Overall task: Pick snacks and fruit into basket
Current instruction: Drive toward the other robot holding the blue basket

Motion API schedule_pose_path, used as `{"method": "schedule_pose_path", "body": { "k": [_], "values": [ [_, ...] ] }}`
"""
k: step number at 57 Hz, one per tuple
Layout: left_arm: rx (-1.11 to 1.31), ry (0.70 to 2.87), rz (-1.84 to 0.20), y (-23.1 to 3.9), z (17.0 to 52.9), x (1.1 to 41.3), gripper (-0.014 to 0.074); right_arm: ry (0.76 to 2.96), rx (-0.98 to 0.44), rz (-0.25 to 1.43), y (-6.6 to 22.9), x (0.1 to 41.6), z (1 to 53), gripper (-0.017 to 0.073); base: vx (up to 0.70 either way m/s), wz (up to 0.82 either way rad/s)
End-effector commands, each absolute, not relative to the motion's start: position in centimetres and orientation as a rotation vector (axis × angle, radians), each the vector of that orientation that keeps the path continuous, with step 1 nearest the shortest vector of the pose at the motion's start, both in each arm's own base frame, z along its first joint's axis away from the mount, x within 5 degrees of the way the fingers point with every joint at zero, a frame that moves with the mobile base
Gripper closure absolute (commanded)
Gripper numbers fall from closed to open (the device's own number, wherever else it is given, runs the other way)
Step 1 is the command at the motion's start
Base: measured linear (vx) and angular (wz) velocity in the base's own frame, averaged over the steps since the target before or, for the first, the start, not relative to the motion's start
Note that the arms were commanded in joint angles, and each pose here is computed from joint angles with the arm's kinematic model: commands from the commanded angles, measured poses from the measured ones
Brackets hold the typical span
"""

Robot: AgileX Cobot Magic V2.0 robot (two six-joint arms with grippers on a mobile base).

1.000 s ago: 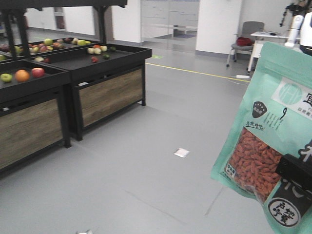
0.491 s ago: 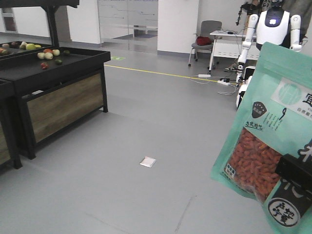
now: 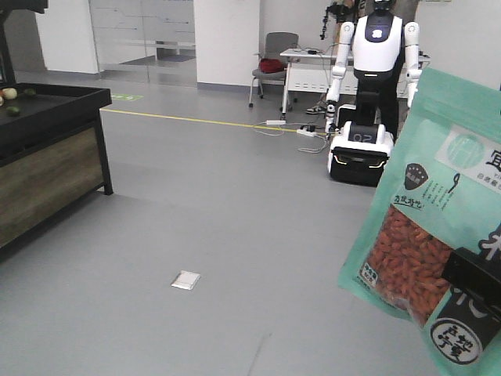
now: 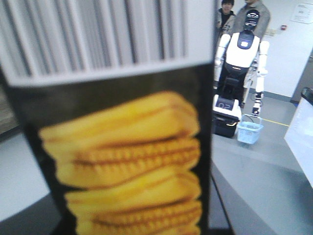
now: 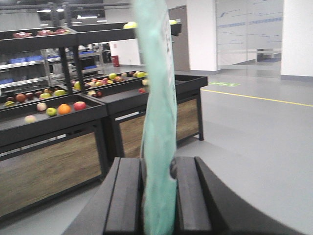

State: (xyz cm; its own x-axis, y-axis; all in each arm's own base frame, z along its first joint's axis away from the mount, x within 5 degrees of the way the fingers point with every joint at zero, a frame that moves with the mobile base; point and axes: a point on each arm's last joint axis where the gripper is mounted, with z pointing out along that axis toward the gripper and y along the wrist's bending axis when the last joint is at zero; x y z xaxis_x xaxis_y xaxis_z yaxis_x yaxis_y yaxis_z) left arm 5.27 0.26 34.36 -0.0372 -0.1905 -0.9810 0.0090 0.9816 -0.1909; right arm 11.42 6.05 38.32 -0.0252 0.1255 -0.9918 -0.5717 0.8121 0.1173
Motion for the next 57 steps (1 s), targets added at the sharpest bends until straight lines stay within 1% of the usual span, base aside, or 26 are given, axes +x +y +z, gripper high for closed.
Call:
{"method": "schedule_pose_path", "body": {
  "k": [1, 39, 57],
  "values": [
    [-0.107, 1.480, -0.182, 0.08, 36.36, 5.10, 0.0592, 1.466, -0.348, 0.545, 5.70, 11.39, 39.42, 0.0568, 0.32, -0.29],
    [-0.107, 1.480, -0.182, 0.08, 36.36, 5.10, 0.0592, 1.466, -0.349, 0.545, 5.71, 11.39, 39.42, 0.0568, 0.34, -0.24],
    [-0.107, 1.480, -0.182, 0.08, 36.36, 5.10, 0.0592, 1.467, -0.359, 0.553, 5.80, 11.33, 39.39, 0.0568, 0.39, -0.10]
  ]
}}
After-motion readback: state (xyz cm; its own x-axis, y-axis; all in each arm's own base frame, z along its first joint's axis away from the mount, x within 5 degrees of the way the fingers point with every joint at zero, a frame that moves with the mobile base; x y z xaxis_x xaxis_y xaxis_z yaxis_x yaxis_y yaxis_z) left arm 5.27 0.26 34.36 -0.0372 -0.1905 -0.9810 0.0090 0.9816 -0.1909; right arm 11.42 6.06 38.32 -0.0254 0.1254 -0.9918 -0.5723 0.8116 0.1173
